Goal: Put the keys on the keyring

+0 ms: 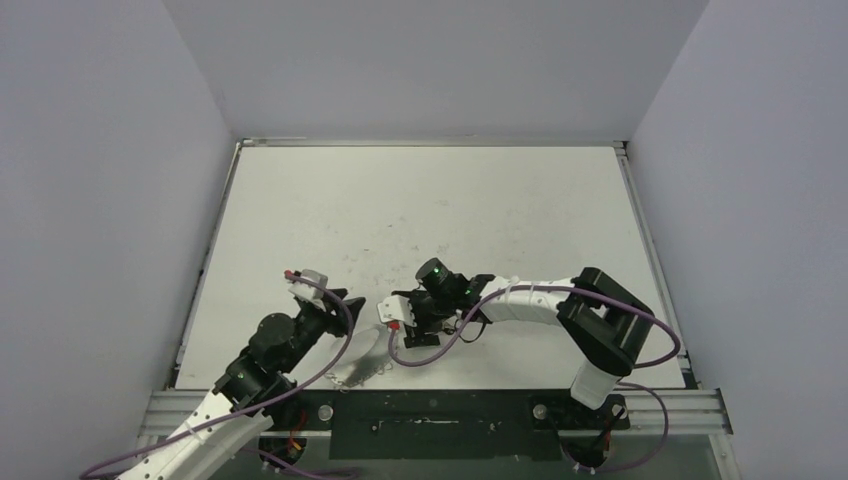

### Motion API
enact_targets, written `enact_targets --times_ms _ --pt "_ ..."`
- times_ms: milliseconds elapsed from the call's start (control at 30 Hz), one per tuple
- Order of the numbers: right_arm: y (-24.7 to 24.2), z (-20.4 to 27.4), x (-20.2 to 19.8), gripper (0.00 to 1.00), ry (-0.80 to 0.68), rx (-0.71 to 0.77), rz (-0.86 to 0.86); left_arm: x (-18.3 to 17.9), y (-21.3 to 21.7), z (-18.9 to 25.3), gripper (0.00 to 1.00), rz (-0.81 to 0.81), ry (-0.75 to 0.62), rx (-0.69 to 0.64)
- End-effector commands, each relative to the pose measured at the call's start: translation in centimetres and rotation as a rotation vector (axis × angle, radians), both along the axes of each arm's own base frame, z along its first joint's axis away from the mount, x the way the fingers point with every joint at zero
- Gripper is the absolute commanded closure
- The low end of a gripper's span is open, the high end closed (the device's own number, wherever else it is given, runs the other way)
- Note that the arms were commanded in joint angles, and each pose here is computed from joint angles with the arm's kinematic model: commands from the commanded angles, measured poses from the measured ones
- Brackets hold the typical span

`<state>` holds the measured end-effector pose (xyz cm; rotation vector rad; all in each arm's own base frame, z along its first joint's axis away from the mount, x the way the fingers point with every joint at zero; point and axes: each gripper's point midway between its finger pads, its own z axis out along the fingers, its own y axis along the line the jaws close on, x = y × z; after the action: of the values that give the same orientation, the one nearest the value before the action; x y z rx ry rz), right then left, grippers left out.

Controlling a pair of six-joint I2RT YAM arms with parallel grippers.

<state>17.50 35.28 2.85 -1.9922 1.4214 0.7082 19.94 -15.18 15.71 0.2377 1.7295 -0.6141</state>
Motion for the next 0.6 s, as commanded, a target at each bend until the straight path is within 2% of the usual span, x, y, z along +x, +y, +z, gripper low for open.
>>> enact_targets --times_ms 0,133,400,567 --pt "1.6 1.3 -0.7 0.36 -0.034 0.039 0.145 0.1 0.4 0.1 0.54 0.005 -0.032 0.027" --pt "2.2 1.3 -0.4 0.39 -0.046 0.029 0.161 0.1 0.2 0.0 0.54 -0.005 -0.018 0.048" --pt "2.9 1.1 -0.6 0.56 -0.052 -0.002 0.212 0.4 -0.2 -0.2 0.54 -0.015 -0.002 0.079" --pt "3.3 1.1 -0.6 0.60 -0.056 0.001 0.219 0.5 -0.1 0.0 0.55 -0.016 -0.007 0.104"
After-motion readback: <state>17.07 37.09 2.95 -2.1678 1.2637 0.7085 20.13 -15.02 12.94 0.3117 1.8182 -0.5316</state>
